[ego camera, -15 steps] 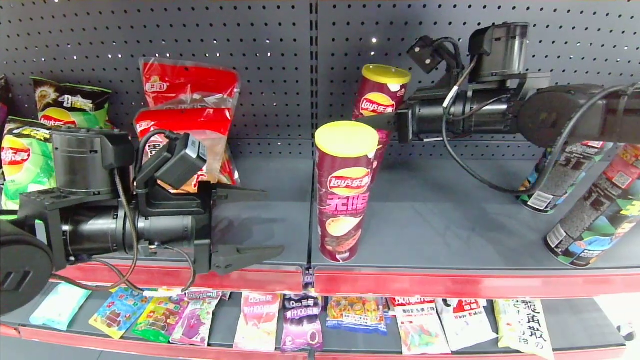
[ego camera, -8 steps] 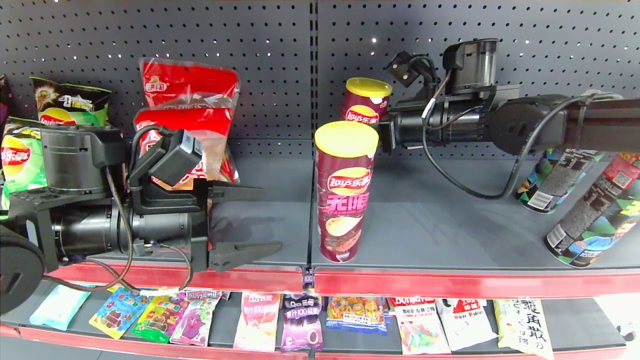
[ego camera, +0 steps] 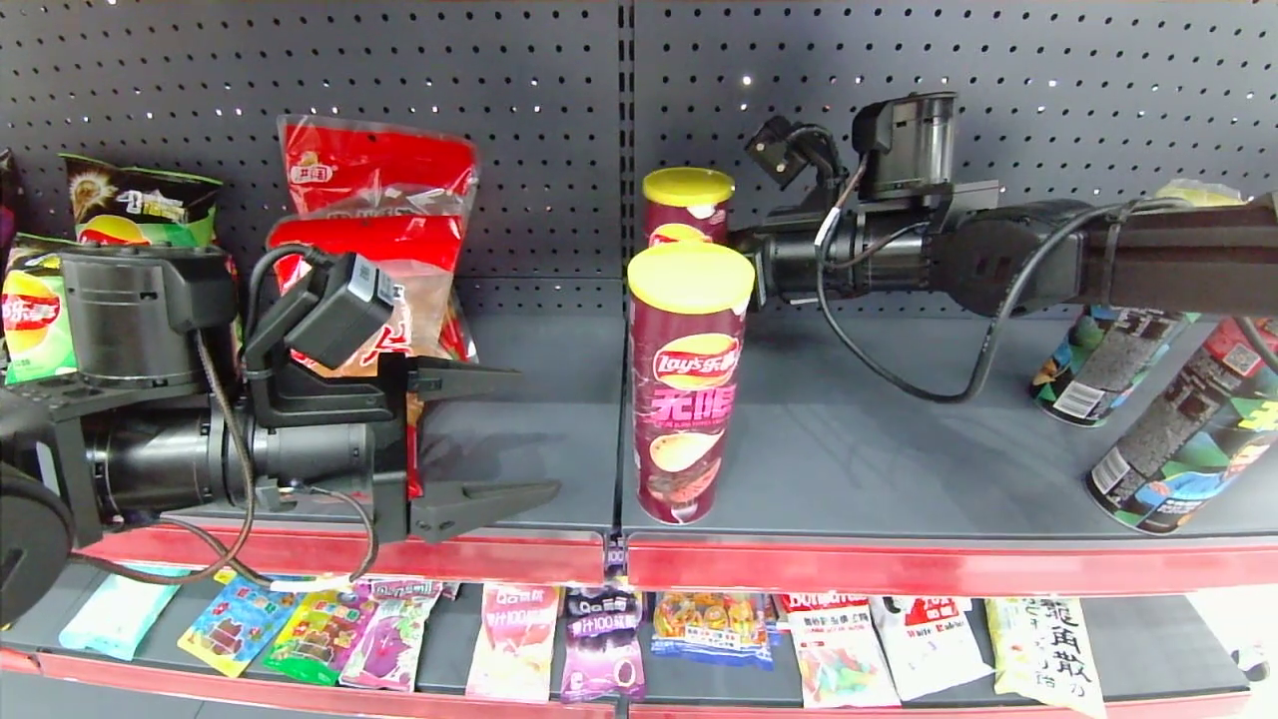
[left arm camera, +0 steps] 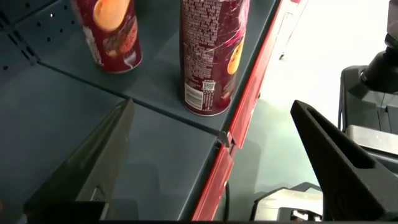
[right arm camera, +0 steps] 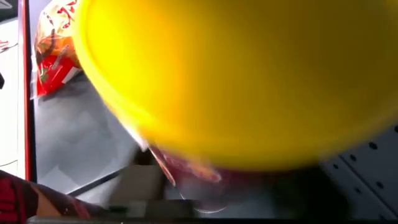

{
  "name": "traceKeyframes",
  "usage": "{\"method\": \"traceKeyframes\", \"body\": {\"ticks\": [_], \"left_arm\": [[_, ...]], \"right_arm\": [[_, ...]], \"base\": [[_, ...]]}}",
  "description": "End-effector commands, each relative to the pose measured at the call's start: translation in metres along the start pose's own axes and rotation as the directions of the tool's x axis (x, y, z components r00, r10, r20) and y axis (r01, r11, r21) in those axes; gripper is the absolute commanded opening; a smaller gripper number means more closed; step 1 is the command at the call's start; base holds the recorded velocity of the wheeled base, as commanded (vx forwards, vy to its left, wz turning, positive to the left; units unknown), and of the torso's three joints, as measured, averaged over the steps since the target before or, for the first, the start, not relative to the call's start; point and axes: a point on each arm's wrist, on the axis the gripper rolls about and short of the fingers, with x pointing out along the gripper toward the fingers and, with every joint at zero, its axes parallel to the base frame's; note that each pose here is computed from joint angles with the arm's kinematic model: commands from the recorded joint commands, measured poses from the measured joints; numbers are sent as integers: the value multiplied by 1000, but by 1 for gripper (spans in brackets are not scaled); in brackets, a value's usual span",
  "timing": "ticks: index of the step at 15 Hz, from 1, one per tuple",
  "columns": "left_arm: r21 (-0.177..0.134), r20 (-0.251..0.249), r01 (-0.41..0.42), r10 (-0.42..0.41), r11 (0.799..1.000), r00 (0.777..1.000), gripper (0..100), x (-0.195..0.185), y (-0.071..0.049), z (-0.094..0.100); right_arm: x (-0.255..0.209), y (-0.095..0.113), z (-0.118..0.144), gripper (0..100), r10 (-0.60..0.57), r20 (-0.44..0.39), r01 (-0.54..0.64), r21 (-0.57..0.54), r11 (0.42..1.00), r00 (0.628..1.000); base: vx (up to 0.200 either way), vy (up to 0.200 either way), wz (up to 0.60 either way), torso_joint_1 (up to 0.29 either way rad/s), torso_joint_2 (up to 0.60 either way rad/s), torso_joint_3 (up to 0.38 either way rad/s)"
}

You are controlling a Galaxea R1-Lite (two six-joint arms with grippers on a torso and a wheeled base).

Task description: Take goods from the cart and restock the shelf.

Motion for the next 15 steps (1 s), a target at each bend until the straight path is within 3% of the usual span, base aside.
{"method": "traceKeyframes", "body": {"ticks": [1,5,10,15], "left_arm": [[2,2,0,0,1000,1000,100,0,0,1],[-7,-2,-15,15,1000,1000,100,-1,1,0],[-30,-25,-83,82,996,996,100,-4,7,-3],[-42,-70,-152,149,987,986,100,-3,7,-11]], "right_arm": [[-2,2,1,100,0,-2,0,0,1000,1000],[-26,17,2,100,-2,-27,3,15,1000,1000],[-78,30,-12,100,-115,-114,123,59,991,987],[-122,67,-29,100,-128,-179,145,88,985,976]], "base": [[0,0,0,0,0,0],[0,0,0,0,0,0],[0,0,0,0,0,0],[0,0,0,0,0,0]]}}
